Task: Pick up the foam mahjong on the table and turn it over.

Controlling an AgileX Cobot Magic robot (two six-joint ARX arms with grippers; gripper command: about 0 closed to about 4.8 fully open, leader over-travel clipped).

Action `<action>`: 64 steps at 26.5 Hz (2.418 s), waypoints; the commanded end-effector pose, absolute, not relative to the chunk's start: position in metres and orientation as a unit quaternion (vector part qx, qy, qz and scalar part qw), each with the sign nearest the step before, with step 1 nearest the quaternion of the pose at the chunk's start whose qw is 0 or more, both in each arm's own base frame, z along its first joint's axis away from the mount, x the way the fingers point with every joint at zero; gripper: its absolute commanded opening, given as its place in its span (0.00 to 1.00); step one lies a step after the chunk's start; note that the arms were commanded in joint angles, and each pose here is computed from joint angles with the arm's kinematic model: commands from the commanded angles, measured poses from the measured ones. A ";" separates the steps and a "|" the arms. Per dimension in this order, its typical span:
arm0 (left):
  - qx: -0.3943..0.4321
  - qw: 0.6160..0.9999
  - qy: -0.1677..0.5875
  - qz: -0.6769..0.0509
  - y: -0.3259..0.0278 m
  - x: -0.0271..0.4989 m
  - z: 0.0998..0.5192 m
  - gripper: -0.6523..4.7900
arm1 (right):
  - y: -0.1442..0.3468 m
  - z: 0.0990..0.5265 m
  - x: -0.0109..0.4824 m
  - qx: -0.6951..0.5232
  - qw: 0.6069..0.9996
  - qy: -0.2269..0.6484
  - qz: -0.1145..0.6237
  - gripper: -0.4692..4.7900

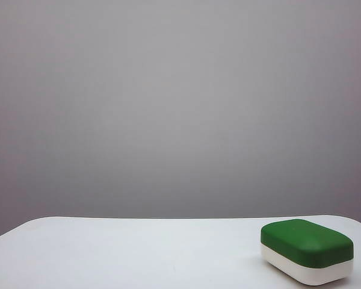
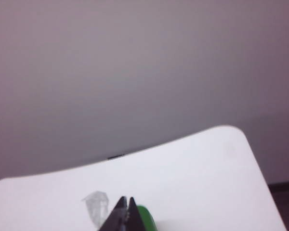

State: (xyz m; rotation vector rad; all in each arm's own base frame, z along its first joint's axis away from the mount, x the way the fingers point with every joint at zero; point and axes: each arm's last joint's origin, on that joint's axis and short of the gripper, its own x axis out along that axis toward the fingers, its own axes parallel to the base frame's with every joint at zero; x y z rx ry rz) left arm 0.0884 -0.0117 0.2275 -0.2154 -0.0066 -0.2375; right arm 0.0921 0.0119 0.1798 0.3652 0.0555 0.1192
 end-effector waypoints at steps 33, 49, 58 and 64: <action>0.015 0.953 0.240 -0.185 -0.075 0.133 0.284 0.11 | 0.008 0.159 0.302 0.125 0.846 0.459 0.242 0.80; 0.010 0.927 0.272 -0.258 -0.093 0.146 0.273 0.11 | 0.013 0.095 0.312 0.180 0.783 0.519 0.293 0.11; 0.018 0.917 0.279 -0.286 -0.095 0.147 0.271 0.11 | 0.025 0.154 0.329 0.039 0.828 0.532 0.175 0.09; 0.020 0.916 0.280 -0.286 -0.096 0.148 0.271 0.11 | 0.078 0.159 0.327 -0.118 0.840 0.519 0.105 0.09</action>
